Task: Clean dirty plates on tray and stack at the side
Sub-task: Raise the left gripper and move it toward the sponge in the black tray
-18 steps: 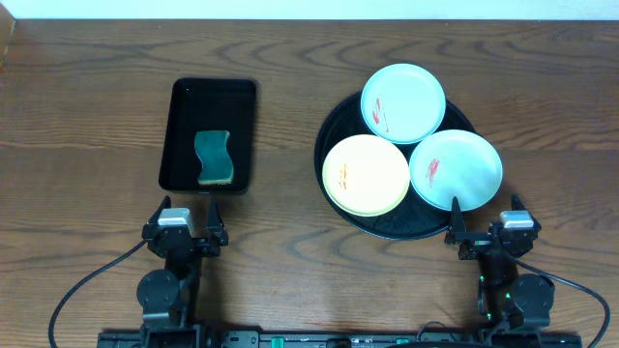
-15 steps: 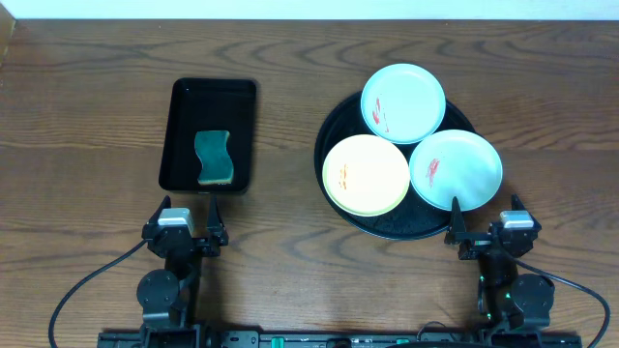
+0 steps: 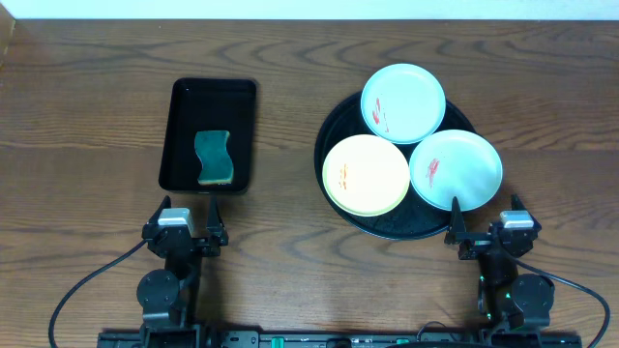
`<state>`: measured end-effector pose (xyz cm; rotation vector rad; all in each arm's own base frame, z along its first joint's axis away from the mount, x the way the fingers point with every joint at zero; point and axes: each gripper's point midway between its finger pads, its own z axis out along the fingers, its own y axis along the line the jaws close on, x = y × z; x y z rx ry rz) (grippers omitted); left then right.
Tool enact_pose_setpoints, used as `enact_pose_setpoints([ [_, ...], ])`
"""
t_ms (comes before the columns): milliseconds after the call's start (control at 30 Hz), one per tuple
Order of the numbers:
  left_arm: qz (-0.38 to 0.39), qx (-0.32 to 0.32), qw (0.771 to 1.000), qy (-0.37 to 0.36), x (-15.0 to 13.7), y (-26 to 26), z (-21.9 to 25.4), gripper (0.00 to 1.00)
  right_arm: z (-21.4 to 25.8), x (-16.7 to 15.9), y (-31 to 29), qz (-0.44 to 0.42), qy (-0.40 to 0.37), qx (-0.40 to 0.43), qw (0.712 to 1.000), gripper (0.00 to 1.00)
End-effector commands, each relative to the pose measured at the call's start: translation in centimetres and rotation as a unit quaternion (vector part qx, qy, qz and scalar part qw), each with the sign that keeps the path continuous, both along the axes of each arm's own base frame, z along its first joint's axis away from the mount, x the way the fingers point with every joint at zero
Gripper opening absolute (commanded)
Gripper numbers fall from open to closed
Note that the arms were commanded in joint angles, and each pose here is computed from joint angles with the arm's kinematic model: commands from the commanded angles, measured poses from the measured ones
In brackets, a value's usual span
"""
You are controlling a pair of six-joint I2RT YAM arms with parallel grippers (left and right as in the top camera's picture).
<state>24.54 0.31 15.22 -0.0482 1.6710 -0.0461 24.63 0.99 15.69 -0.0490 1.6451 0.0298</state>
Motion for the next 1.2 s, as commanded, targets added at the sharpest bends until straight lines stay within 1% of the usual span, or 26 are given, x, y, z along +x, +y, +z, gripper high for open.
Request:
enact_pose_setpoints([
  [0,-0.004,0.003,1.000,0.024,-0.1,-0.1,-1.4,0.82,0.0,0.0,0.1,0.002,0.000,-0.008,1.000,0.99],
  [1033,-0.004,0.003,1.000,0.024,-0.1,-0.1,-1.4,0.82,0.0,0.0,0.1,0.002,0.000,-0.008,1.000,0.99],
  [1100,0.010,0.028,0.999,0.019,-0.1,0.5,-1.2,0.82,0.0,0.0,0.1,0.003,0.000,-0.008,1.000,0.99],
  [1133,0.011,0.029,0.999,0.013,-0.1,0.5,-0.9,0.82,0.0,0.0,0.1,0.002,0.000,-0.008,1.000,0.99],
  [1167,0.001,0.015,1.000,0.001,0.0,0.1,-0.3,0.82,0.0,0.0,0.1,0.002,0.000,-0.007,1.000,0.99],
])
